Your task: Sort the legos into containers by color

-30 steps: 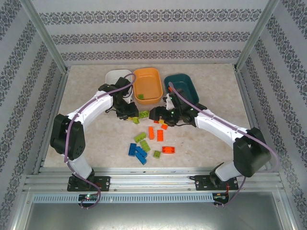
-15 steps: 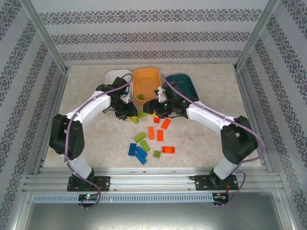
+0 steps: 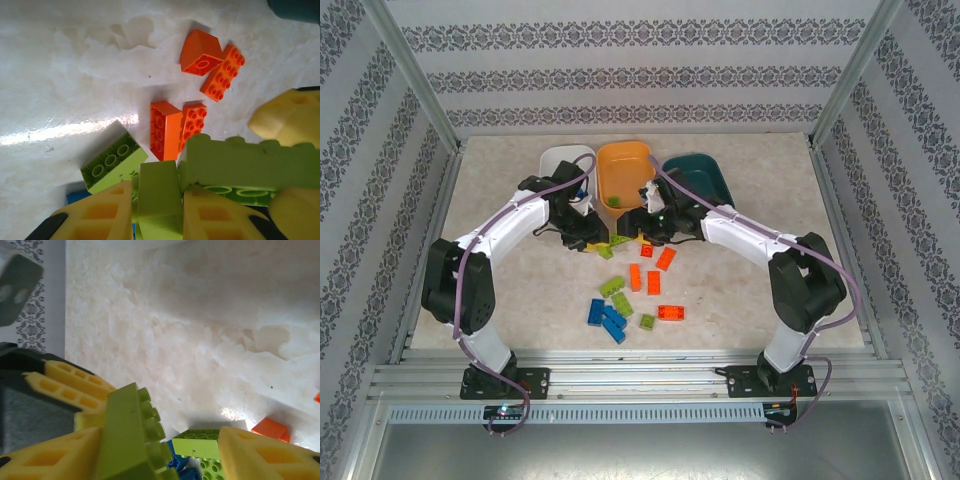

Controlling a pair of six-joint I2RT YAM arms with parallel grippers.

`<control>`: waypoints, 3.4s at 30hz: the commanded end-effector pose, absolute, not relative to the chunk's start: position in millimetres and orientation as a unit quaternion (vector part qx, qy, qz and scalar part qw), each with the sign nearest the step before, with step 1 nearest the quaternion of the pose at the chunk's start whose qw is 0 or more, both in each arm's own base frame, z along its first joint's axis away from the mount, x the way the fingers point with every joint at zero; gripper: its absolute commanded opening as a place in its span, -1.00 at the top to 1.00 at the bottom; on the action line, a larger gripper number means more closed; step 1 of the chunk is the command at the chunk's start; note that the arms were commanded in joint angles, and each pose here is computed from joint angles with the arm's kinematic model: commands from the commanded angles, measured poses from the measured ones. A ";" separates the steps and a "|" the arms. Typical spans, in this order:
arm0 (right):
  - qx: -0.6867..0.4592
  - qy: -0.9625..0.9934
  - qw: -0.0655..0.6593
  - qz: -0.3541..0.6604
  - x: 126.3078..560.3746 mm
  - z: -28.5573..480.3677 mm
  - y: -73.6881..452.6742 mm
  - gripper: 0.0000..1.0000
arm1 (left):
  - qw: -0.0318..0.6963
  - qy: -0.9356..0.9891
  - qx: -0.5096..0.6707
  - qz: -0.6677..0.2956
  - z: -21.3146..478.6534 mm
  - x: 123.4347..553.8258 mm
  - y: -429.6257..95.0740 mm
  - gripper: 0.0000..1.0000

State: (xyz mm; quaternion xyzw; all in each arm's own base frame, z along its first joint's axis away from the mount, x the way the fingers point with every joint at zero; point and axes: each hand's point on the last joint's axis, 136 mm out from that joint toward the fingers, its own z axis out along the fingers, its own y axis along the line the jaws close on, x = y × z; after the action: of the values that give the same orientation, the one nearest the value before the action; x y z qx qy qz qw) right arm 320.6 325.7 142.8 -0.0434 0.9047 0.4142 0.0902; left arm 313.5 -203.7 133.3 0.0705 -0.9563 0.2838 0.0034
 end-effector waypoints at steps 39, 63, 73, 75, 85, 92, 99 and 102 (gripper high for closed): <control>0.079 0.947 0.120 0.286 436.5 128.8 287.6 0.48 | 0.002 -0.950 0.082 0.302 130.6 309.3 -186.5 0.52; 0.087 0.944 0.188 0.255 440.3 193.4 260.3 -0.21 | -0.052 -0.957 0.046 0.281 167.4 329.0 -169.1 0.53; 0.151 0.938 0.166 0.262 322.5 157.0 188.3 -0.25 | -0.094 -0.915 0.118 0.375 183.0 412.3 -206.1 0.53; 0.159 0.940 0.160 0.258 300.3 143.8 177.7 -0.25 | -0.108 -0.896 0.144 0.406 187.6 435.6 -216.2 0.53; 0.196 0.933 0.152 0.259 237.4 114.1 151.2 -0.27 | -0.142 -0.828 0.276 0.467 169.8 534.0 -234.1 0.50; 0.184 0.930 0.178 0.262 225.0 126.5 143.0 -0.33 | -0.111 -0.855 0.282 0.421 140.4 569.7 -249.9 0.23; 0.169 0.937 0.174 0.253 212.9 127.0 139.7 -0.42 | -0.107 -0.862 0.283 0.406 137.9 579.1 -253.5 0.09; 0.156 0.942 0.165 0.247 209.7 123.8 144.2 -0.43 | -0.105 -0.862 0.278 0.410 141.3 577.3 -254.8 0.08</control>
State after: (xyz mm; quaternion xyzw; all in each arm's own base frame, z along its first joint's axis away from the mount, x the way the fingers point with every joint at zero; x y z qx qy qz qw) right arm 217.3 147.0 132.6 0.1700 0.9313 0.2708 0.1747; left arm 584.5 -254.9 141.0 0.2776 -0.8551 0.4226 -0.1150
